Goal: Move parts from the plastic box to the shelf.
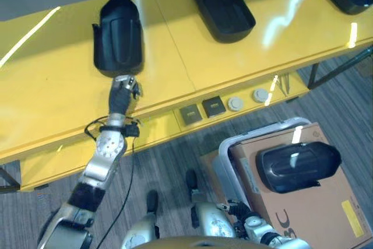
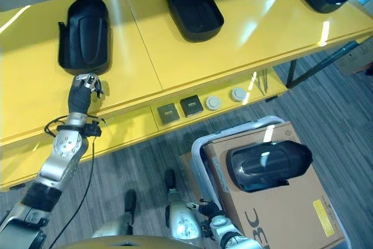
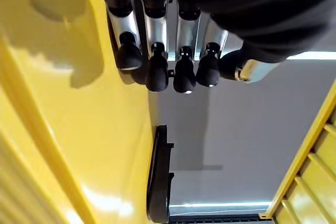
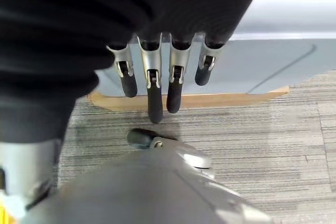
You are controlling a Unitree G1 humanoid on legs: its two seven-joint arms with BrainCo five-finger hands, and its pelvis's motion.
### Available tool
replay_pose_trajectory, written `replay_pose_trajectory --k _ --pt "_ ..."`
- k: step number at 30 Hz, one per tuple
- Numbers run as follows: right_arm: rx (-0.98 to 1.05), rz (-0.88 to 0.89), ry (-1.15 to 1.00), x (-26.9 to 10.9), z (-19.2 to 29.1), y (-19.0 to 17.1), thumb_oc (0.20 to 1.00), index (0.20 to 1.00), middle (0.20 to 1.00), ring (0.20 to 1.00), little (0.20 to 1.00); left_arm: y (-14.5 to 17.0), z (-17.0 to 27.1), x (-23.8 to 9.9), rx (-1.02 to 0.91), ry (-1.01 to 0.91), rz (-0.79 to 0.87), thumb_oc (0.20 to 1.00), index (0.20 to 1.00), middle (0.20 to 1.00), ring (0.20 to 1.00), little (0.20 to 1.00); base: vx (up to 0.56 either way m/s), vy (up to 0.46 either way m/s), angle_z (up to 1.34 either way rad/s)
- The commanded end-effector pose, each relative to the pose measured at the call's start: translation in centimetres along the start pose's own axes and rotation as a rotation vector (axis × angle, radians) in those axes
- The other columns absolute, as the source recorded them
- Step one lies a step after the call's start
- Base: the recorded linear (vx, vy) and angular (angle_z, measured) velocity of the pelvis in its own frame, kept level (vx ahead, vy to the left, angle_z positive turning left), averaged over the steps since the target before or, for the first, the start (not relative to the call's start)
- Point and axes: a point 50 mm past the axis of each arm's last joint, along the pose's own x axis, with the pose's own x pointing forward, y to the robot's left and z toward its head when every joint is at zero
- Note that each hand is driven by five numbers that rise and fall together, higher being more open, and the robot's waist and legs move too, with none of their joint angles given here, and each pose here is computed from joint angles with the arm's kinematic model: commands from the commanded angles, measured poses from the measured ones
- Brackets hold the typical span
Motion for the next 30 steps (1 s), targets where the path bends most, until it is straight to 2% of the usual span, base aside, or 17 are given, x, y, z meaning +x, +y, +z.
replay_pose_trajectory --k 1,4,5,6,18,23,30 --pt "0.021 -0.024 0.089 -0.6 -2.7 0.9 1.0 1.0 1.0 1.0 1.0 1.8 2.2 -1.0 0.047 -0.118 -0.008 0.2 0.2 0.2 0.2 0.2 0.03 0.002 0.16" --pt "0.033 -0.025 0.103 -0.7 -3.1 0.9 1.0 1.0 1.0 1.0 1.0 2.2 2.2 -1.9 0.124 -0.111 -0.012 0.213 0.213 0.213 0.213 0.213 0.01 0.019 0.16" --pt "0.036 -0.025 0.114 -0.7 -3.4 1.0 1.0 1.0 1.0 1.0 1.0 2.3 1.9 -2.7 0.135 -0.094 0.0 0.758 0.758 0.758 0.758 0.758 -0.01 0.044 0.24" --pt "0.037 -0.027 0.125 -0.8 -3.6 1.0 1.0 1.0 1.0 1.0 1.0 2.2 1.6 -2.9 0.122 -0.076 0.005 1.0 1.0 1.0 1.0 1.0 -0.01 0.033 0.26" --pt "0.15 -0.071 0.146 -1.0 -4.3 0.9 1.0 1.0 1.0 1.0 1.0 1.7 -0.2 -5.1 0.238 0.033 -0.094 1.0 1.0 1.0 1.0 1.0 -0.03 0.089 0.06" --pt "0.319 -0.106 0.165 -1.4 -5.4 1.1 1.0 1.0 1.0 1.0 1.0 1.3 0.2 -4.1 0.289 -0.01 -0.129 1.0 1.0 1.0 1.0 1.0 -0.14 0.201 -0.13" --pt "0.259 -0.116 0.206 -1.9 -6.9 0.8 1.0 1.0 1.0 1.0 1.0 0.8 0.1 -2.1 0.296 -0.041 -0.097 1.0 1.0 1.0 1.0 1.0 -0.19 0.199 -0.92"
